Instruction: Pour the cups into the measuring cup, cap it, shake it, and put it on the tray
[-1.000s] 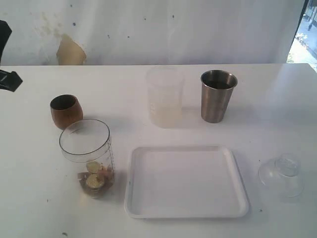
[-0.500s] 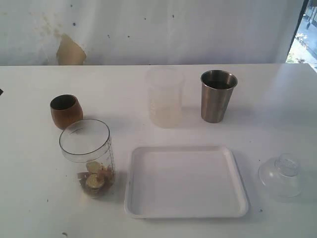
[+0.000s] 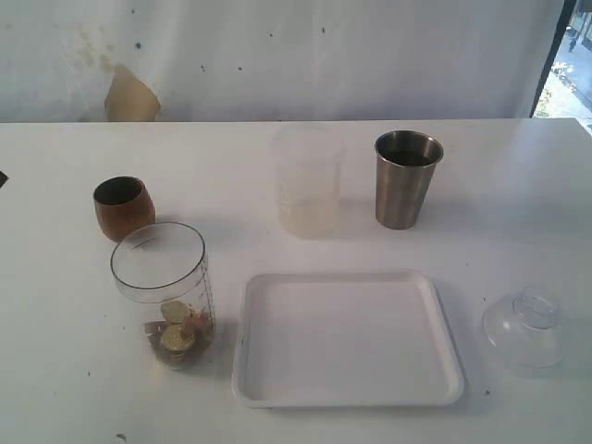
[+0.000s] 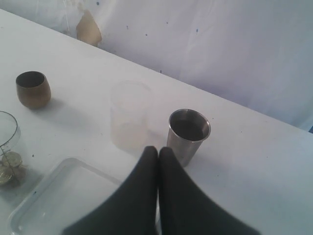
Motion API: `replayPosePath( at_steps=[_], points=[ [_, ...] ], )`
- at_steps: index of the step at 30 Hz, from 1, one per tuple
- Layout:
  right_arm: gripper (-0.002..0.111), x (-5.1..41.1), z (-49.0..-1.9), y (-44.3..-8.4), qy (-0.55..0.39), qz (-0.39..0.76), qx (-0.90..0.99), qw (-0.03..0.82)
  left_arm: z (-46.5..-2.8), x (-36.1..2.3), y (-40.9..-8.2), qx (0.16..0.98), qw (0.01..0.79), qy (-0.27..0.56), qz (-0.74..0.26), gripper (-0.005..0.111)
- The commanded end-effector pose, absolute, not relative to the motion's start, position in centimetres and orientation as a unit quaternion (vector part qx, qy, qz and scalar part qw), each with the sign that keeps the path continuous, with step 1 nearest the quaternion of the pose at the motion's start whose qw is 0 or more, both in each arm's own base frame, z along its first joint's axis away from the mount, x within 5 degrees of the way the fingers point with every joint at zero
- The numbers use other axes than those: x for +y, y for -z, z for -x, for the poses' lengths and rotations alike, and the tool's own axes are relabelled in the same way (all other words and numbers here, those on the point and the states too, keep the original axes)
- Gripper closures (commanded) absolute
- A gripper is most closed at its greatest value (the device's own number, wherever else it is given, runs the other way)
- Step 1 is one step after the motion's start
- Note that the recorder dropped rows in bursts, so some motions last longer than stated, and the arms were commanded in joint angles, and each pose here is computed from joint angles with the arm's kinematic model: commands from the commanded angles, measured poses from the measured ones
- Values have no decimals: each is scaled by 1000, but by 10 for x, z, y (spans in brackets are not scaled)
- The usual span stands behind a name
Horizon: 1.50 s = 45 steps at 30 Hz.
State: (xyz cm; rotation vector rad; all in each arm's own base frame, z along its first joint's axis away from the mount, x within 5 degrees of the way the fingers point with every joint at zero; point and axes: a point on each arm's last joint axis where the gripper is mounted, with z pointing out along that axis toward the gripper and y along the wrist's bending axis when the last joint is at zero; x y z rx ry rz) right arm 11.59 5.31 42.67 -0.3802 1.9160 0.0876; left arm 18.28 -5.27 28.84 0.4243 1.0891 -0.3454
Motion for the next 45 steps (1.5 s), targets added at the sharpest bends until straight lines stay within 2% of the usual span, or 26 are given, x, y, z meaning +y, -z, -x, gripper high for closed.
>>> replayPosePath(
  at_steps=[1, 8, 12, 23, 30, 33, 37, 45],
  points=[
    [108, 52, -115, -426, -38, 159, 811, 561, -177, -49, -273, 537, 809, 151, -185, 107],
    [108, 52, -115, -426, -38, 159, 811, 561, -151, -26, -255, 659, 742, 109, -63, 107],
    [108, 52, -115, -426, -38, 159, 811, 561, -129, -17, -256, 698, 712, 73, -41, 107],
    [108, 52, -115, -426, -45, 149, 813, 561, -75, -2, -257, 711, 702, -3, -26, 107],
    [108, 52, -115, -426, -45, 149, 813, 561, -51, 6, -252, 695, 716, -45, 38, 107],
    [108, 52, -115, -426, -45, 149, 813, 561, -50, 7, -236, 682, 728, -54, 41, 107],
    [108, 52, -115, -426, -45, 149, 813, 561, -56, 8, -205, 706, 705, -47, 46, 107],
    [108, 52, -115, -426, -45, 149, 814, 560, -56, 6, -194, 747, 663, -37, 30, 107]
  ],
)
